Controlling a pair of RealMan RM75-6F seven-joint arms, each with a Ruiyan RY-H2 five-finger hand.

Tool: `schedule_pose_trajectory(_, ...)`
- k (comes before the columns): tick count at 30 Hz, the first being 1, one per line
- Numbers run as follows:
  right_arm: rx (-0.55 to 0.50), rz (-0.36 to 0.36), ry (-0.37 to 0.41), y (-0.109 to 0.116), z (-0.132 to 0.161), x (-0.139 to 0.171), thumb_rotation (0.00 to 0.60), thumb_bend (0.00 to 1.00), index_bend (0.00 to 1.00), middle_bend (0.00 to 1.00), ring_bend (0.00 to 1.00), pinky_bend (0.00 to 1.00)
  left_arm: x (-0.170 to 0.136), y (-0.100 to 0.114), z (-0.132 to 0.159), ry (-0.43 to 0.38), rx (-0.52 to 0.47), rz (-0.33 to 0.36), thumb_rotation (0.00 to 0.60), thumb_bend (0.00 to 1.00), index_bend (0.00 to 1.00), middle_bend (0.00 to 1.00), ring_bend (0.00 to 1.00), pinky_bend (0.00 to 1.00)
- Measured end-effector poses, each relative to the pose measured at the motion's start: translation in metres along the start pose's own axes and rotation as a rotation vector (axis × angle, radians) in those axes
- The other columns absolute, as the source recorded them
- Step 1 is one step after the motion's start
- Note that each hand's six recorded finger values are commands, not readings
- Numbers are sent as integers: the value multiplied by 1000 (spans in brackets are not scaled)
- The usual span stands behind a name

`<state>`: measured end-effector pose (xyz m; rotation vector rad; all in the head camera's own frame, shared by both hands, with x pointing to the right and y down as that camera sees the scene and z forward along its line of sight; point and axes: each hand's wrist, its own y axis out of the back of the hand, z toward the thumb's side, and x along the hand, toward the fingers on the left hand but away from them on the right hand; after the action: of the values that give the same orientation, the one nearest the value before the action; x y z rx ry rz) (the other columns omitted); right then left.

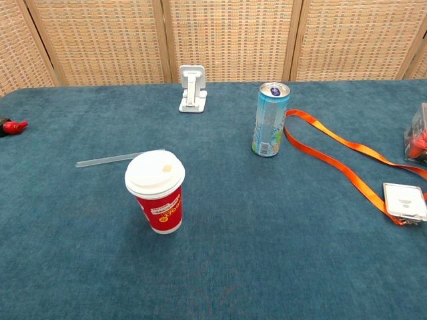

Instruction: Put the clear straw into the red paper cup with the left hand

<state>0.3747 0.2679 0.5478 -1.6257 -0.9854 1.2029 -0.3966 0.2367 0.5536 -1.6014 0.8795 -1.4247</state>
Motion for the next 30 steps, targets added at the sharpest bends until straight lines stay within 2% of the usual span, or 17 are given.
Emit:
schedule_pose_trajectory(13,-3,-12,-5,4,-1,1,600,33,0,0,0,0,-1,-1,2,-8,1,-12,600,64,0,0,0,0)
schedule_pose_trajectory(20,-6,-20,-19,5,-4,0,600,33,0,0,0,0,0,-5,2,-5,-10,-58,600,64,0,0,0,0)
schedule_pose_trajectory(30,-10,-26,-20,7,-4,1,600,33,0,0,0,0,1,-5,0,1,-18,-63,600,64,0,0,0,0)
